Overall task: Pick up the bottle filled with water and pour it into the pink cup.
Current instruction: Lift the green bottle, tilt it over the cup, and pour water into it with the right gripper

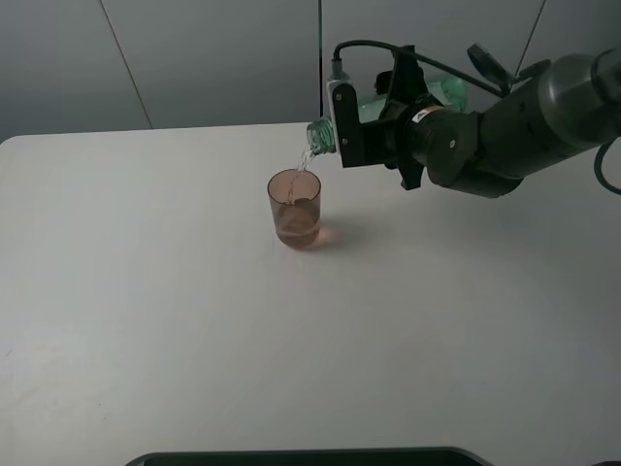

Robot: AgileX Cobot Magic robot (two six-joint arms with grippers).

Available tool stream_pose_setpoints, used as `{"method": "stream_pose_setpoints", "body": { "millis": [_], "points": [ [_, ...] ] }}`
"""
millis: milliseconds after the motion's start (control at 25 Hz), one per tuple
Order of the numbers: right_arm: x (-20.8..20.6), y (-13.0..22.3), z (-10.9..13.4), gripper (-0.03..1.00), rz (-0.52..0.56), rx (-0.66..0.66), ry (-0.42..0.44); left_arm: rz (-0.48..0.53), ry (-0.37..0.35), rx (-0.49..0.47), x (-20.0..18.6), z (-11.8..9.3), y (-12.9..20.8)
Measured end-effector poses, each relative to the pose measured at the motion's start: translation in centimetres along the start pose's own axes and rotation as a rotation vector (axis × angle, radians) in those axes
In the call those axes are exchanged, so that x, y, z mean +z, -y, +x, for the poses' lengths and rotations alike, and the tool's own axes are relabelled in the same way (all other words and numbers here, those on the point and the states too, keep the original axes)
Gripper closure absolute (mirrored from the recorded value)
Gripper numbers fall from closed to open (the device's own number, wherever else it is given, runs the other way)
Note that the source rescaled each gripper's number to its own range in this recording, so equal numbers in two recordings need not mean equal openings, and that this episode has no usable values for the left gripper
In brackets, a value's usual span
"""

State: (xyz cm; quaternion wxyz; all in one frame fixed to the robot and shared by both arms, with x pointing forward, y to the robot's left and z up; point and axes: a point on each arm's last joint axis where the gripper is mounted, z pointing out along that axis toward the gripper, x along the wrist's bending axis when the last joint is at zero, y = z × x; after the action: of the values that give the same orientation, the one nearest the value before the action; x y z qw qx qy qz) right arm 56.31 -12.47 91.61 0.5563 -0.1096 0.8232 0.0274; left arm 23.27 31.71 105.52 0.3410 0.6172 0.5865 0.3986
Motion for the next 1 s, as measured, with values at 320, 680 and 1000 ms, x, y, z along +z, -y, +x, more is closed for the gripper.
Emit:
{"method": "stream_pose_setpoints", "body": {
  "millis": [320,680,1000],
  "points": [
    [0.00,0.04,-0.04,0.97,0.005,0.000,0.005,0.000,0.000,-0.002,0.00,0.00,0.00],
    [0.00,0.05,-0.05,0.97,0.005,-0.011,0.006,0.000,0.000,-0.002,0.00,0.00,0.00],
    [0.00,0.05,-0.05,0.97,0.005,-0.035,0.006,0.000,0.000,-0.002,0.00,0.00,0.00]
  ]
}}
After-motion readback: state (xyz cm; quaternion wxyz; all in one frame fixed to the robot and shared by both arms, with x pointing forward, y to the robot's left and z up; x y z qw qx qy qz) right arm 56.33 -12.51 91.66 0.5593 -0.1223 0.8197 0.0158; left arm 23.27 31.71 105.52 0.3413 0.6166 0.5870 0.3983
